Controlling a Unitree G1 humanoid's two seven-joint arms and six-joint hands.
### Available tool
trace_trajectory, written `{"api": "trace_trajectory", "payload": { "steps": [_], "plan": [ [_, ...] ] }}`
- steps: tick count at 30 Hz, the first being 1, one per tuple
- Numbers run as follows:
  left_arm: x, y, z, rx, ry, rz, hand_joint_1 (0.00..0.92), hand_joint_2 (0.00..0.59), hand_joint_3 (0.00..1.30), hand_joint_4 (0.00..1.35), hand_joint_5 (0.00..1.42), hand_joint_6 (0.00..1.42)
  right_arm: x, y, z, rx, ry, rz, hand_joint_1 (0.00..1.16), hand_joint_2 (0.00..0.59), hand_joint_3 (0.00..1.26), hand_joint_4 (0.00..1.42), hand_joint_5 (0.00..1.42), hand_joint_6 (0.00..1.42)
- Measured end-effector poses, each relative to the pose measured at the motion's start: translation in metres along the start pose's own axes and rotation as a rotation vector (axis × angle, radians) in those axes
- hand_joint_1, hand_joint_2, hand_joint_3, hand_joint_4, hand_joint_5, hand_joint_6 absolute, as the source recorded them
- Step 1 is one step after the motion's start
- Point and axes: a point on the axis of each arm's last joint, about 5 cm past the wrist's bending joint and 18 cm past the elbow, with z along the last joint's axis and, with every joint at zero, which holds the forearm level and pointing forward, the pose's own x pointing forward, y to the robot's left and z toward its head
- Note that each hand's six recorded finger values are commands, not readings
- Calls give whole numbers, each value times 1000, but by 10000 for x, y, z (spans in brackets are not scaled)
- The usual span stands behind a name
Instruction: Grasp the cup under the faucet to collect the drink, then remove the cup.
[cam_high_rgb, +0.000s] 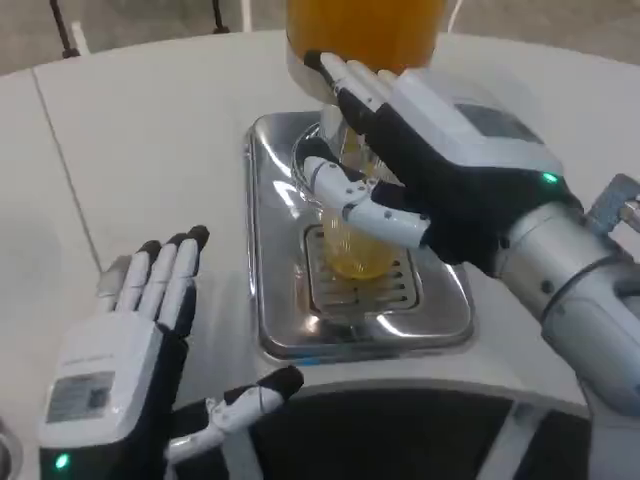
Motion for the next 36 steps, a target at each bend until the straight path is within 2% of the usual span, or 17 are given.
{"api": "trace_trajectory", "payload": {
  "steps": [4, 10, 16, 27, 30, 31, 34, 36],
  "plan": [
    [66, -50, 33, -14, 1, 0, 139, 51, 0, 0, 0, 0, -6, -18, 38, 1, 11, 1, 41, 565, 26, 0, 0, 96],
    [155, -125, 102, -39, -10, -3, 144, 48, 0, 0, 0, 0, -6, -32, 73, 16, 20, -7, 46, 569, 25, 0, 0, 88],
    [241, -198, 164, -44, -15, 6, 144, 46, 0, 0, 0, 0, 1, -43, 76, 24, 22, -14, 50, 571, 31, 0, 0, 83],
    [407, -269, 230, -55, -12, 36, 133, 46, 0, 0, 0, 0, -30, 17, 43, 66, 36, -27, 58, 579, 27, 0, 0, 81],
    [440, -289, 250, -59, -19, 38, 132, 46, 0, 0, 0, 0, -100, 86, 6, 139, 48, -96, 103, 586, 24, 0, 0, 81],
    [449, -292, 255, -60, -21, 38, 132, 46, 0, 0, 0, 0, -132, 118, -18, 171, 61, -135, 113, 586, 24, 0, 0, 81],
    [463, -293, 262, -60, -26, 40, 131, 46, 0, 0, 0, 0, -170, 168, -62, 205, 86, -209, 160, 586, 1, 0, 0, 64],
    [462, -295, 263, -61, -26, 39, 128, 46, 0, 0, 0, 0, -213, 243, -107, 269, 114, -261, 181, 586, 0, 0, 0, 47]
  ]
}}
